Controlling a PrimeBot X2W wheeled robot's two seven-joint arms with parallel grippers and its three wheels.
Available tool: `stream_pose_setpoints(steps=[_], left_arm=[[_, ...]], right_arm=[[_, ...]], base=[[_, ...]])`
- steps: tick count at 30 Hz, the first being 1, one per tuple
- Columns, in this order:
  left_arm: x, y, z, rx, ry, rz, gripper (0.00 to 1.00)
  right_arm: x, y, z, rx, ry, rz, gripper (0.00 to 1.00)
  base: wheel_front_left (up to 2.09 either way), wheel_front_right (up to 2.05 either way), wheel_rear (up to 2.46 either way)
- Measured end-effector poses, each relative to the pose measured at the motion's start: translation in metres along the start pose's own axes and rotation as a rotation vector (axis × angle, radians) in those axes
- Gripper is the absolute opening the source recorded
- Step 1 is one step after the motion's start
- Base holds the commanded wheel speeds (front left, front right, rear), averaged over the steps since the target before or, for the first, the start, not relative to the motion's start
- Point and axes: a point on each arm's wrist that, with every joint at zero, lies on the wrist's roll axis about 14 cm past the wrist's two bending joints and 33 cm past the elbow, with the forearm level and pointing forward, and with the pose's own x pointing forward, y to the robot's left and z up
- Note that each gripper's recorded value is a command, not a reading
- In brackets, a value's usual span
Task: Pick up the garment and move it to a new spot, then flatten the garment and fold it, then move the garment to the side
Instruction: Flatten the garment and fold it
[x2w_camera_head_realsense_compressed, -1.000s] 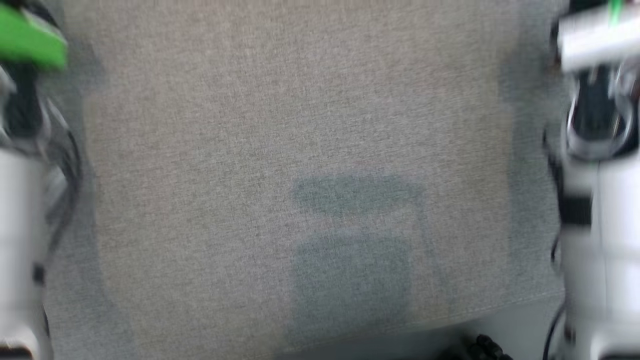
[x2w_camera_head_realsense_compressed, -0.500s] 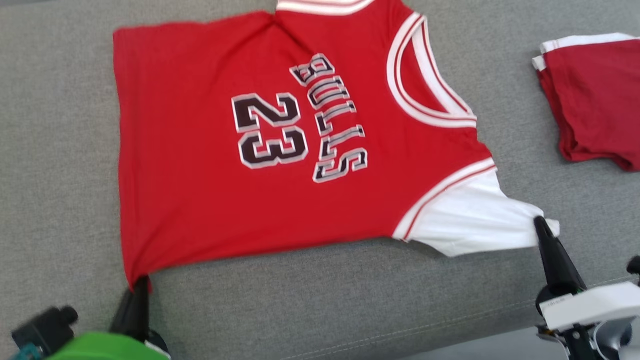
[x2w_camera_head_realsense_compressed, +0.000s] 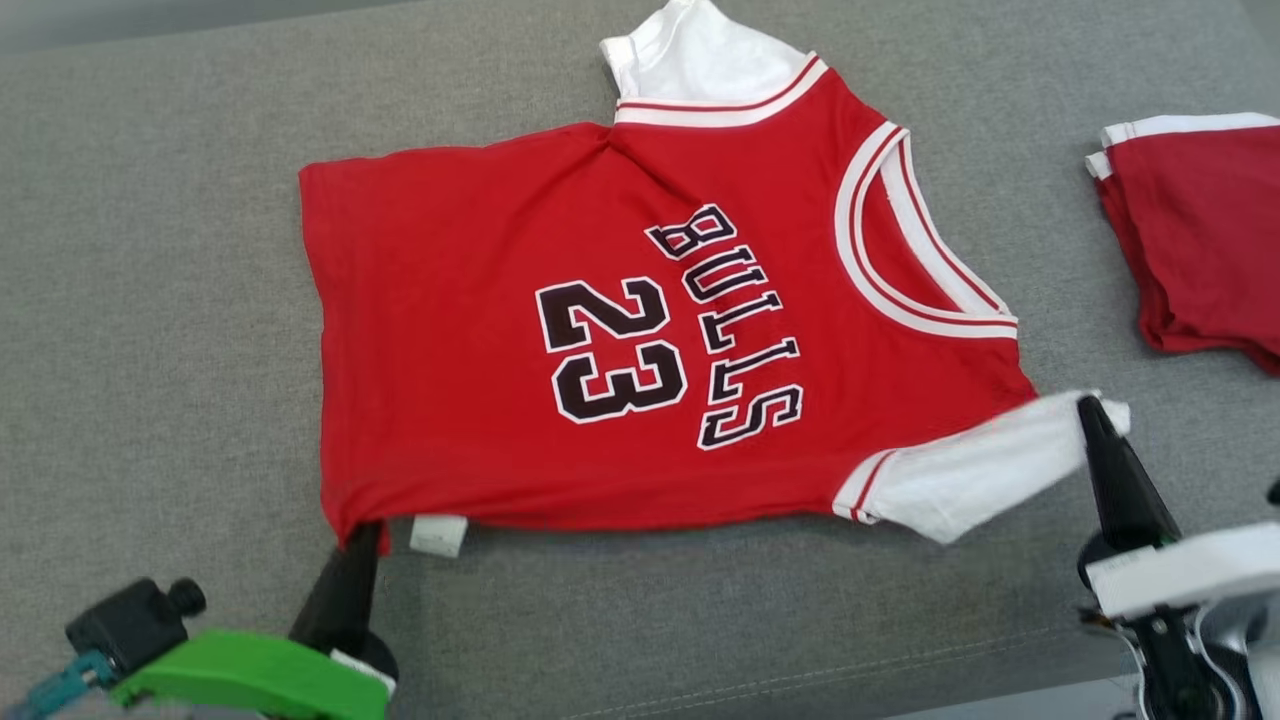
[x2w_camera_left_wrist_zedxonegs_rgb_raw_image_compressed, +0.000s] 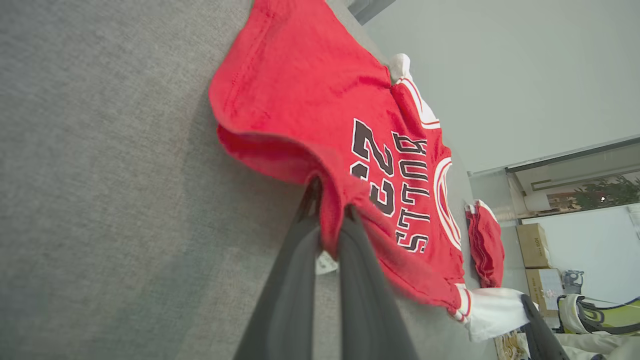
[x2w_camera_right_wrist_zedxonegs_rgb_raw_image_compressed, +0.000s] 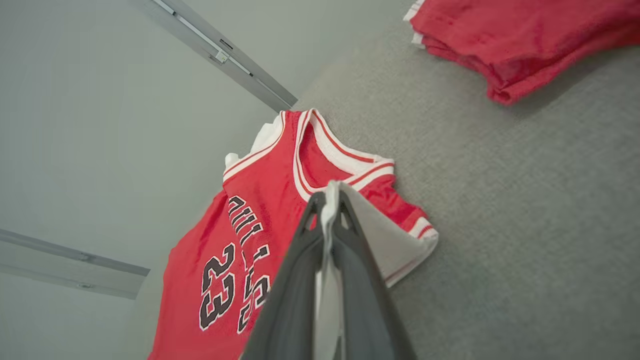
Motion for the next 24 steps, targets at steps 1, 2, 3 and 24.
stream_pose_setpoints(steps=[1, 2, 3, 24], left_arm=[[0.007, -0.003, 0.004, -0.02, 0.005, -0.013, 0.0], [0.015, -0.002, 0.011, -0.002, -0.006, -0.007, 0.0], [0.024, -0.001, 0.016, 0.021, -0.001, -0.007, 0.0], [0.115, 0.036, 0.021, 0.185, 0.175, 0.12, 0.0]], right_arm=[[0.012, 0.008, -0.003, 0.016, 0.013, 0.027, 0.0], [0.023, 0.012, -0.005, 0.007, 0.023, 0.041, 0.0], [0.033, 0.014, -0.008, -0.017, 0.042, 0.053, 0.0], [0.151, 0.035, -0.036, -0.228, 0.161, 0.128, 0.28]], base=[[0.0, 0.0, 0.0], [0.0, 0.0, 0.0], [0.0, 0.0, 0.0], [0.0, 0.0, 0.0]])
